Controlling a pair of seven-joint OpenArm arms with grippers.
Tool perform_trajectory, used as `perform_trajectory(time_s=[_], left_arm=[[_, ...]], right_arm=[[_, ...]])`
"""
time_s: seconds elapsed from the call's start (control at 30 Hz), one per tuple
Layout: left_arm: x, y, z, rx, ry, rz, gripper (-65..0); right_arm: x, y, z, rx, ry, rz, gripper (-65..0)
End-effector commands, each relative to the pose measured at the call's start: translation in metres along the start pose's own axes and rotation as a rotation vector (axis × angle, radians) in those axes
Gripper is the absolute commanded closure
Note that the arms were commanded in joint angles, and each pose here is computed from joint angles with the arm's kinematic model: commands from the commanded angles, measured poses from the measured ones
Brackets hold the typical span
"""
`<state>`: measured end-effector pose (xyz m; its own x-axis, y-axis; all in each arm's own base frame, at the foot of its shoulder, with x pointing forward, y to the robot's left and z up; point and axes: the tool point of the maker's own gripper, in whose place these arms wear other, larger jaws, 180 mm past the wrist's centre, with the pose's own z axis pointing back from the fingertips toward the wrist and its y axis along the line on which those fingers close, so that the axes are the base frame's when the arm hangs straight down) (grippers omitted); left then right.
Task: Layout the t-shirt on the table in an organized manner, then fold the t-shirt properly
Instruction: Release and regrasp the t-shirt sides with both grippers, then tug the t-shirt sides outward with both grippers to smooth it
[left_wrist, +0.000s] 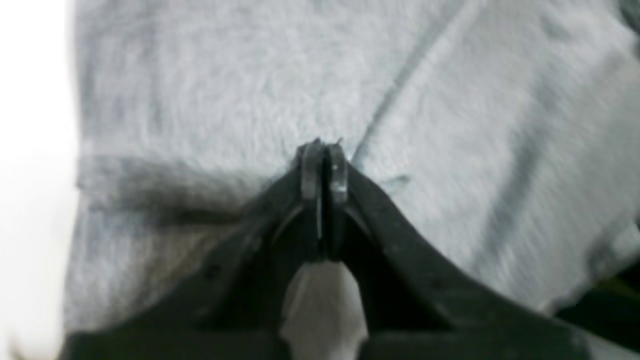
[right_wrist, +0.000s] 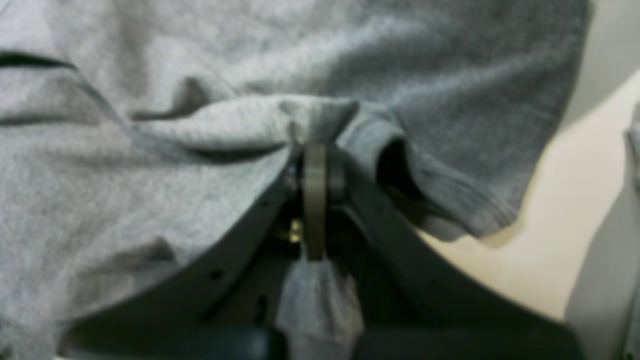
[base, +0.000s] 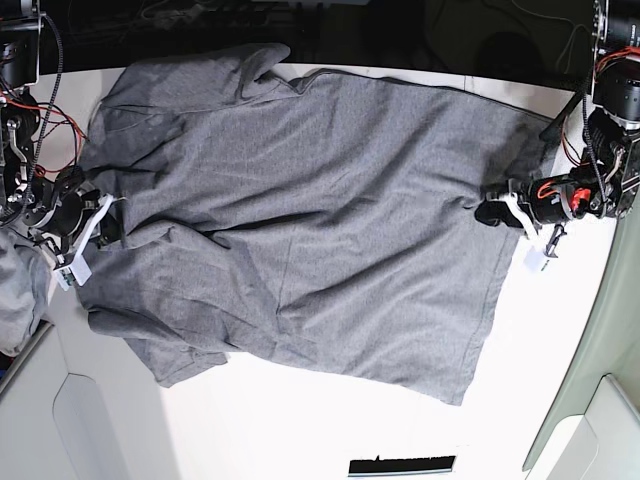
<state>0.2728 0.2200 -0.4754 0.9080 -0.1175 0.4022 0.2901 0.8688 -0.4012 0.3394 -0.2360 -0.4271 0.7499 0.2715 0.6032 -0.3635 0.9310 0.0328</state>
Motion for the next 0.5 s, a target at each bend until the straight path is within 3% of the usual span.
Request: perform_trajectory(time_s=[0.0,0.13,0.3,0.47], left_arm=[[-0.023,0.004,0.004,0.020,0.102,-0.019,-3.4],[-0.005,-0.014,0.013,-0.032,0.043,-0.046,-3.4],[0.042,-0.025,0.037,-0.015,-0.080,-0.149,-3.4],[0.069,-0.027,0.056,0.002,-0.176,-0.168,-3.4]], right_arm=[[0.019,-0.015,0.011,-0.029,-0.050,0.013,0.0],[0.029,-0.022,0.019,-0.015,-0.111,-0.059,0.0],[0.052,-0.020,0.035,0.087,-0.233,-0.217,0.0],[0.055,0.005,0.048,0.203,-0.216,-0.239,0.0]])
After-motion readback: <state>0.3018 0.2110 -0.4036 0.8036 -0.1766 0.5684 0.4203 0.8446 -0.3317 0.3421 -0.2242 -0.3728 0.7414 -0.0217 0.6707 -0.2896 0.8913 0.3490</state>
